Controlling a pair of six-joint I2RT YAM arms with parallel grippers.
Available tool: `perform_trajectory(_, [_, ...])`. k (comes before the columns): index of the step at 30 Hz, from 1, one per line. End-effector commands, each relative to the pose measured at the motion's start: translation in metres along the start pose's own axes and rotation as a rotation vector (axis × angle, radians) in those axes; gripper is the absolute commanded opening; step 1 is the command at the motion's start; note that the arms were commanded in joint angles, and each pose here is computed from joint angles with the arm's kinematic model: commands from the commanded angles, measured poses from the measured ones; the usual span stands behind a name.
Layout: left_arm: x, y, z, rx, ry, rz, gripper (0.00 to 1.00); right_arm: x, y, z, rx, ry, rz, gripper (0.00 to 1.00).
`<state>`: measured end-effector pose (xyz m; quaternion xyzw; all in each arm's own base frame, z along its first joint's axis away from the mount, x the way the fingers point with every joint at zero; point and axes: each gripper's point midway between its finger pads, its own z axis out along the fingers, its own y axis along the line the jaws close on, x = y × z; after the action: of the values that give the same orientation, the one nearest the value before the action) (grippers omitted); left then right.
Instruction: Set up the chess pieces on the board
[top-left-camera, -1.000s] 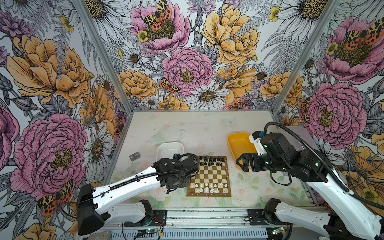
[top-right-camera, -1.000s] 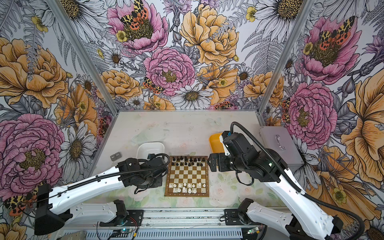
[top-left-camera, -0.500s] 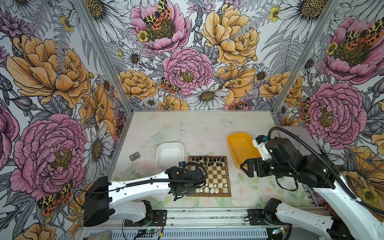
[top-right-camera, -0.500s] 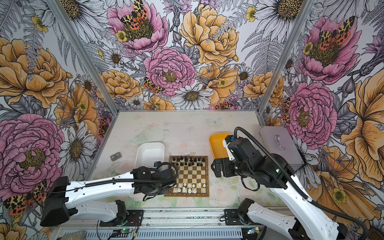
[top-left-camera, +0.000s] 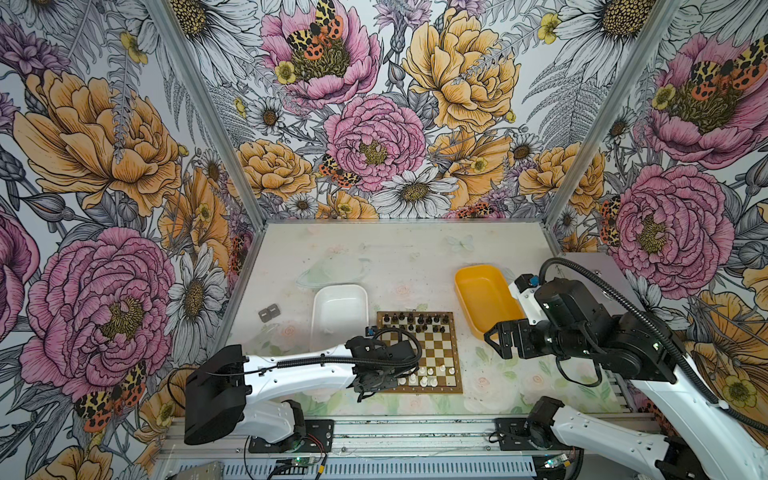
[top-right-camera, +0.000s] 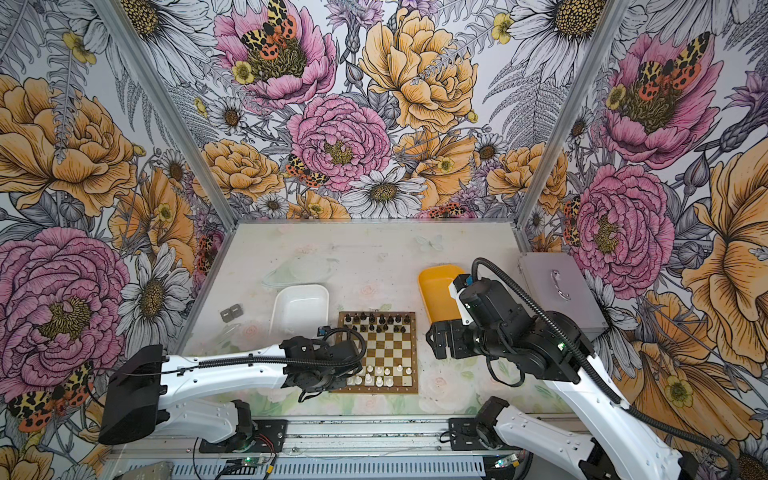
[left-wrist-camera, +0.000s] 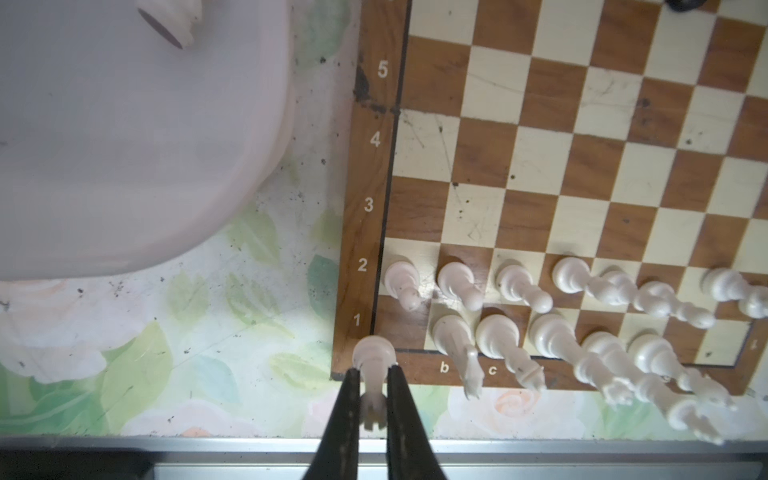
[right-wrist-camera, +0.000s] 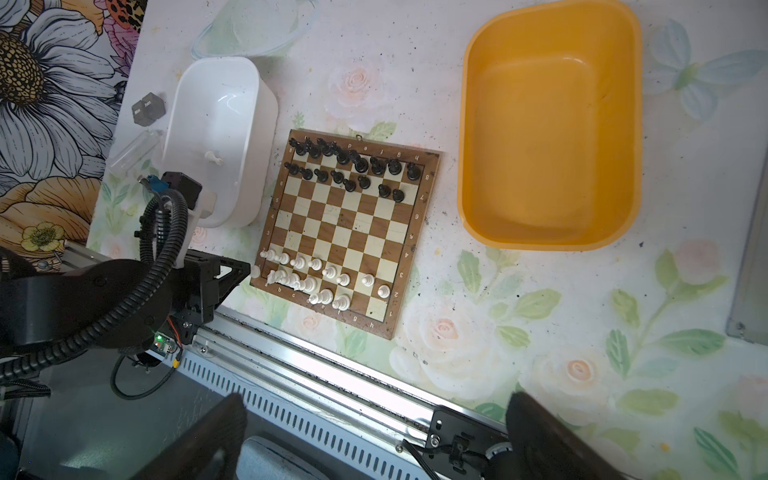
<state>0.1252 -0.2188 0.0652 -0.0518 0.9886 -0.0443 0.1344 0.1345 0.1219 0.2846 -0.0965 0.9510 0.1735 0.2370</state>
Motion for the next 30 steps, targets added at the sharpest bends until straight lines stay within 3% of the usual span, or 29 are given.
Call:
perform_trajectory(1, [-0.004,-0.006,0.002,0.020,-0.003,-0.013,0.05,-0.001,-0.002,-0.005,0.008,-0.019,-0.005,1.00])
perform_trajectory(30, [-0.004,-0.018,0.009,0.014,0.046,0.035,0.05,0.003,-0.008,-0.006,0.020,-0.027,0.015,1.00])
